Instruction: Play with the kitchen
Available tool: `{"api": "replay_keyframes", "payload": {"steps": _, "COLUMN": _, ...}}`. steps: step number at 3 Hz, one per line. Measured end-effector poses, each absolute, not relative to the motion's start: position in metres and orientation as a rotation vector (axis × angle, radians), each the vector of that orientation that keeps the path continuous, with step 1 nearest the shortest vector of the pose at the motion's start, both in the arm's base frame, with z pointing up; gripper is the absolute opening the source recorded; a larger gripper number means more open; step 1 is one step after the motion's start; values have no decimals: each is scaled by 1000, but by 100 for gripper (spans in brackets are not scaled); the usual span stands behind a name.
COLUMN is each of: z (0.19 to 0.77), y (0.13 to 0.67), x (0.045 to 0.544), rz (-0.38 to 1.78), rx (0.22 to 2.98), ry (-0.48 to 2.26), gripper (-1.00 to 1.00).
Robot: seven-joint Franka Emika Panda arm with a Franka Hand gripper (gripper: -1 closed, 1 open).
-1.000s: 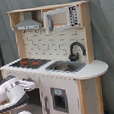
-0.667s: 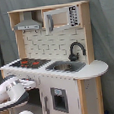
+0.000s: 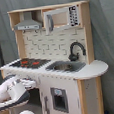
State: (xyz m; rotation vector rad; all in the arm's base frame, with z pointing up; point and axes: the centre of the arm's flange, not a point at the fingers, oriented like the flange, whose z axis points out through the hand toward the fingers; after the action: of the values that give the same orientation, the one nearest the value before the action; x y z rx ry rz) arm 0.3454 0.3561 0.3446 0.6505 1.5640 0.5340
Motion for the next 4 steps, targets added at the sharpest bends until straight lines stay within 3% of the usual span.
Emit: {"api": "replay_keyframes", "payload": {"steps": 4, "z": 344, "y": 360, "x": 346, "rz": 848, "rx": 982, "ry": 1433, "gripper": -100}}
